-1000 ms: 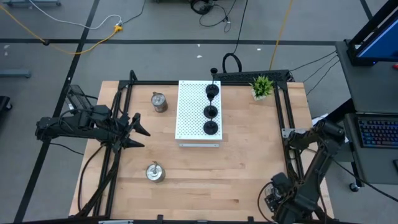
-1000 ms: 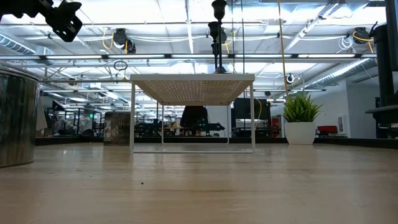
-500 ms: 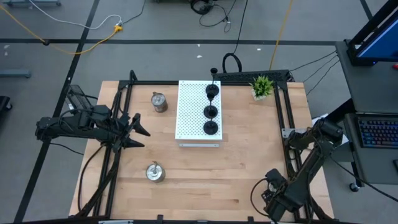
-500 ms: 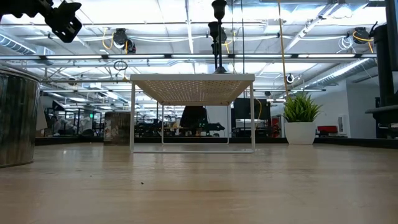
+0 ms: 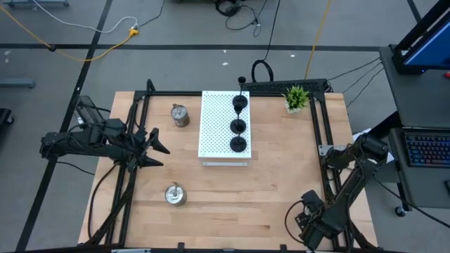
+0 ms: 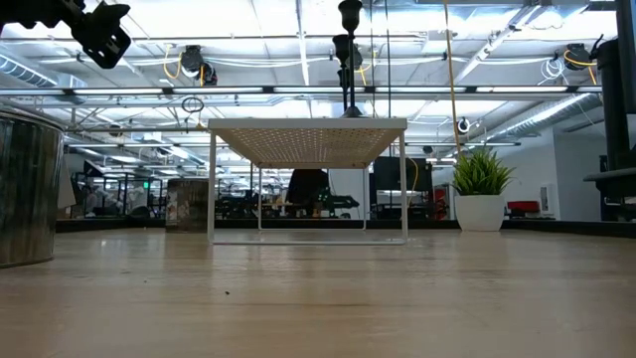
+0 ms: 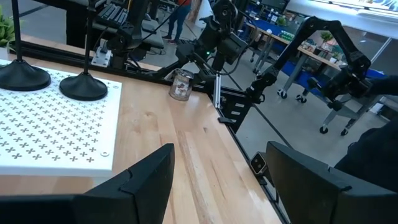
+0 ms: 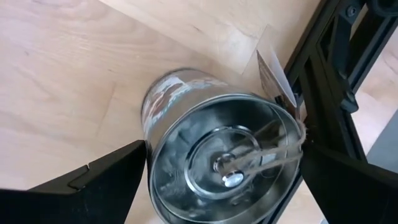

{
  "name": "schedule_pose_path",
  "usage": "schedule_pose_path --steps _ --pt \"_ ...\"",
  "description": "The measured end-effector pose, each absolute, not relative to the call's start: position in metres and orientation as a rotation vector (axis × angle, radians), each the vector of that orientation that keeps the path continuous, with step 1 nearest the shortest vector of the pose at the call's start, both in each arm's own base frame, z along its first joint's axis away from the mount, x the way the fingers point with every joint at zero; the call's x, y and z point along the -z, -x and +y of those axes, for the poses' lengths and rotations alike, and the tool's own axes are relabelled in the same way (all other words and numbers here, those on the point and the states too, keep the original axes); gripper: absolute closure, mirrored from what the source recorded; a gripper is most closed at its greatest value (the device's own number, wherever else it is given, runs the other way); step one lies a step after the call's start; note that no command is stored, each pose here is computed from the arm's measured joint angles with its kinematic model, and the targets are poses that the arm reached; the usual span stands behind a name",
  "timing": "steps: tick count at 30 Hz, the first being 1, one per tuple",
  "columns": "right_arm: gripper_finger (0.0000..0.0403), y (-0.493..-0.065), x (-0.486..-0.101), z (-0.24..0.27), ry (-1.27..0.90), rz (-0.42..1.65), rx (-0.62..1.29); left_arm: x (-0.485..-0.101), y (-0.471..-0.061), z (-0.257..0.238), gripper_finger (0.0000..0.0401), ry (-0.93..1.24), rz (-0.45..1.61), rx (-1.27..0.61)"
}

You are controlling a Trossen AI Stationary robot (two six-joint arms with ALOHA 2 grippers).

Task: Pick & Place candle stick holders
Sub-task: Put the bottom right brown scented candle on the shelf

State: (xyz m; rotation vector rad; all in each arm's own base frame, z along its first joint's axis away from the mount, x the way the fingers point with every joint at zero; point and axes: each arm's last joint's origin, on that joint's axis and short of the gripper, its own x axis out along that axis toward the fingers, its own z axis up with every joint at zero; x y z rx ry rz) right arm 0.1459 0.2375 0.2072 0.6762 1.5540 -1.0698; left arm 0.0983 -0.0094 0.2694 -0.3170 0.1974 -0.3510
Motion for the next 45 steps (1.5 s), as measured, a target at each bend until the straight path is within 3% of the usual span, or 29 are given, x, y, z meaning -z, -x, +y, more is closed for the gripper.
schedule_pose_path --steps 27,35,45 --pt "0.0003 -0.145 -0.206 0.237 -0.729 1.551 1.144 -0.269 -0.098 -0.010 0.0144 0.310 0.197 0.355" --pt "0.0002 -0.145 -0.185 0.237 -0.783 1.559 1.076 -0.269 -0.098 -0.010 0.0144 0.310 0.198 0.356" --pt "0.0003 -0.145 -0.188 0.236 -0.779 1.564 1.039 -0.269 -0.098 -0.010 0.0144 0.317 0.200 0.355"
